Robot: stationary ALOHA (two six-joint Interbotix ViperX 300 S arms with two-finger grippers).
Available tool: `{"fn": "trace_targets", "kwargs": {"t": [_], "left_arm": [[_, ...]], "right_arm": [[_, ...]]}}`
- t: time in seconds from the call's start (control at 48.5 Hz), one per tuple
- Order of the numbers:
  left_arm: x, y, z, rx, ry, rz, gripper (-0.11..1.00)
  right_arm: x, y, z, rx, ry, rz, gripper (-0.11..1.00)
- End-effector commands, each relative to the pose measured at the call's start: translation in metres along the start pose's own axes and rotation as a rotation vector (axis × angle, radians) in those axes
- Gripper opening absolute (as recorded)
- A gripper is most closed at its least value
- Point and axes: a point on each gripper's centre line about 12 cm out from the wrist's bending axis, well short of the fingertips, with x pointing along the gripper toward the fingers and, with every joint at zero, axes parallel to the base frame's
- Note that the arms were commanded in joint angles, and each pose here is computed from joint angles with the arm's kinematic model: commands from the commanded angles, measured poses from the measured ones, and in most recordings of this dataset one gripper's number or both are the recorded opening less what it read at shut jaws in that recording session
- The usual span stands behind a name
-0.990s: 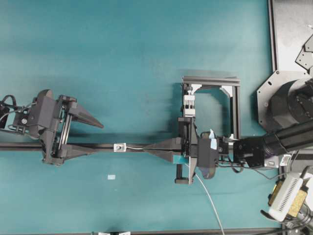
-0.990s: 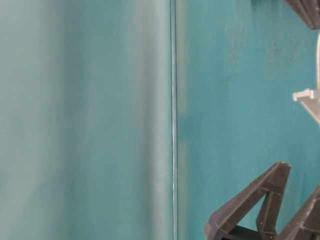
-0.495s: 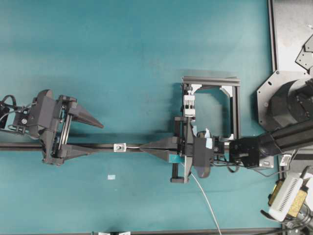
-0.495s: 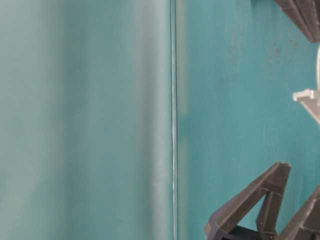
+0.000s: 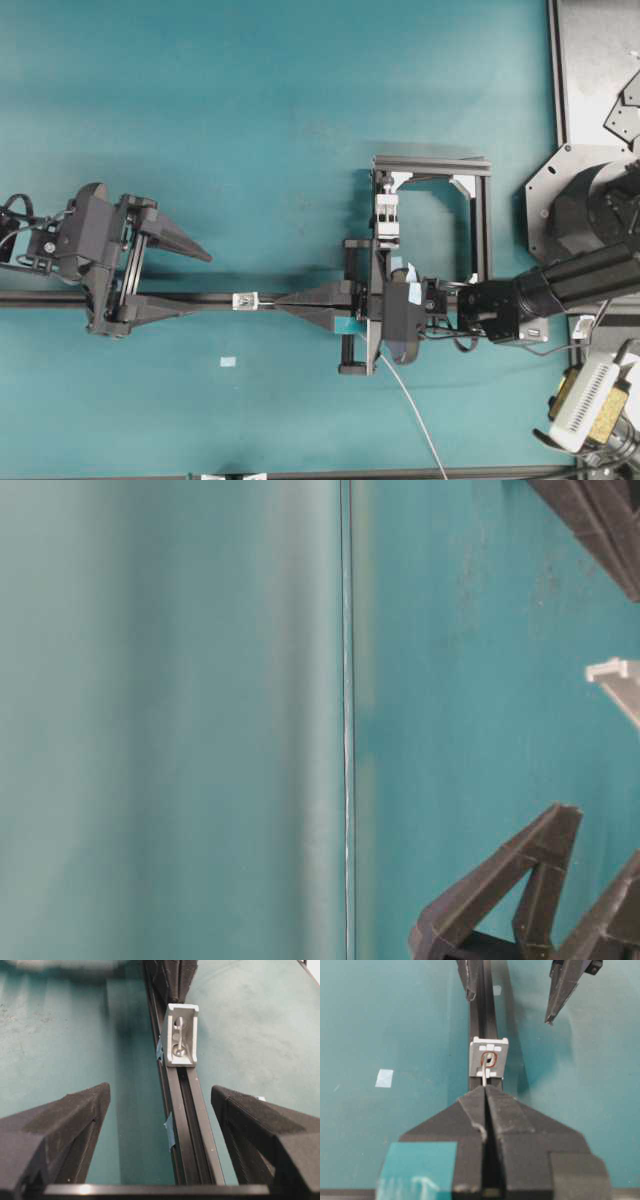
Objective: Insert the wire into the hole on the right side and pull it with the left arm.
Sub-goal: 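Push the wire tip through the clip hole with the right gripper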
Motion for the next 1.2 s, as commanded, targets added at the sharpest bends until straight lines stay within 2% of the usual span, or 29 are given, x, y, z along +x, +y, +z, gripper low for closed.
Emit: {"fn": "trace_targets", "kwargs": {"t": [0.0, 0.763, 0.969, 1.176], "left_arm": [[0.002, -0.001, 0.007, 0.0, -0.026, -0.004, 0.85], [0.005, -0.001, 0.007, -0.004, -0.001, -0.001, 0.84], [0.011, -0.002, 0.009, -0.02, 0.015, 0.002, 0.84], [0.017, -0.003, 0.012, -0.056, 0.027, 0.004, 0.84]], "right_arm": [[0.004, 0.001, 0.007, 0.009, -0.022, 0.002, 0.0], [0.018, 0.003, 0.013, 0.004, -0.033, 0.024, 0.0], [0.022, 0.006, 0.013, -0.001, -0.027, 0.041, 0.0], [0.022, 0.006, 0.013, -0.001, -0.027, 0.043, 0.0]]}}
